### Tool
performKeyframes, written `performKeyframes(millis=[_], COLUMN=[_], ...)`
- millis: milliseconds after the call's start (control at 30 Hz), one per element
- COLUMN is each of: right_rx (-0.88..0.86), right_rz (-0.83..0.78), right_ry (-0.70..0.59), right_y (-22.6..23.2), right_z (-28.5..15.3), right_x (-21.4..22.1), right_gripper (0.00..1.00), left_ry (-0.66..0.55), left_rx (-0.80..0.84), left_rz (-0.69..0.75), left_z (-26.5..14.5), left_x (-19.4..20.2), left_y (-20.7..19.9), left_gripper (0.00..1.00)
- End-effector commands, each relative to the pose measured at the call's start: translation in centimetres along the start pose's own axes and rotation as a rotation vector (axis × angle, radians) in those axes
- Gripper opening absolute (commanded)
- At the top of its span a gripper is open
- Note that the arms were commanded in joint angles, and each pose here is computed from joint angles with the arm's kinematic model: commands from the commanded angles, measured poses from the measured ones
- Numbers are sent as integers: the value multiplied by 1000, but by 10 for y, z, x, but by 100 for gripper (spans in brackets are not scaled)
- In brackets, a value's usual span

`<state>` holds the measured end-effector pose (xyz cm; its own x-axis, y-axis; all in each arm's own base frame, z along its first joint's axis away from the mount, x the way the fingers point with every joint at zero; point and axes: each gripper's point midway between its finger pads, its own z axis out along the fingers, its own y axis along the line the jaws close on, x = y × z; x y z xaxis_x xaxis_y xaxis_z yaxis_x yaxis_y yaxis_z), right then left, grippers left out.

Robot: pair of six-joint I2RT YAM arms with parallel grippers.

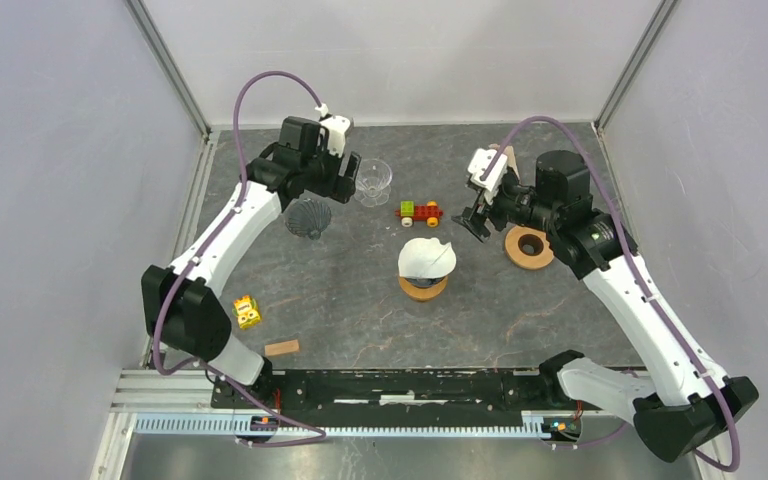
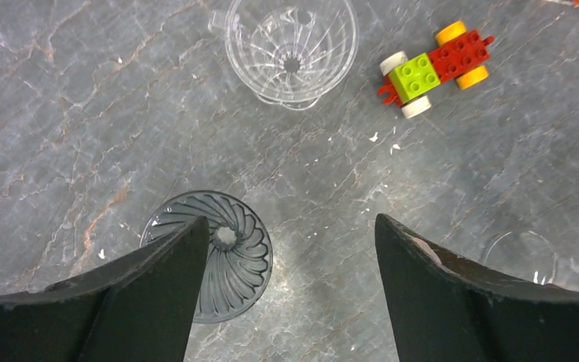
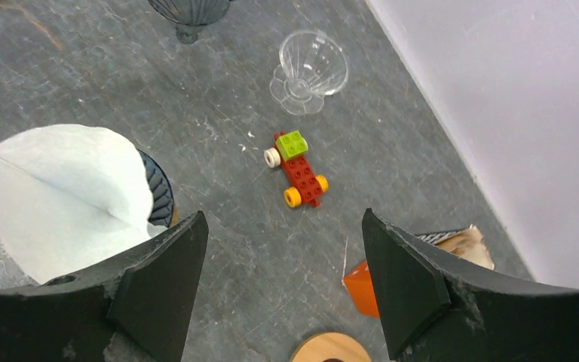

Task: Place the coffee filter in the dripper
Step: Pick up the coffee server from the center of the board.

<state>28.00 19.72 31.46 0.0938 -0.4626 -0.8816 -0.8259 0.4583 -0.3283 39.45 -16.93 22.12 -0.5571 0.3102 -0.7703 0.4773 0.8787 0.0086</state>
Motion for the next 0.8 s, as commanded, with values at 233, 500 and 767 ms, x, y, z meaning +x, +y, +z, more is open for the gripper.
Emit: performKeyframes(millis=[233, 500, 767], right_rx=[73, 115, 110], right_rz=[88, 102, 101], right_ry=[-41, -16, 9], right_y=[-18, -23, -18], right_z=[-16, -26, -25], right_x=[20, 38, 54], right_gripper=[82, 82, 82], left_ry=[-10, 112, 212], left_rx=[-90, -122, -36], left_rz=[-5, -181, -298], left_z=[67, 137, 173], left_x=[-13, -4, 10], left_y=[26, 45, 39], left_gripper=[79, 72, 59])
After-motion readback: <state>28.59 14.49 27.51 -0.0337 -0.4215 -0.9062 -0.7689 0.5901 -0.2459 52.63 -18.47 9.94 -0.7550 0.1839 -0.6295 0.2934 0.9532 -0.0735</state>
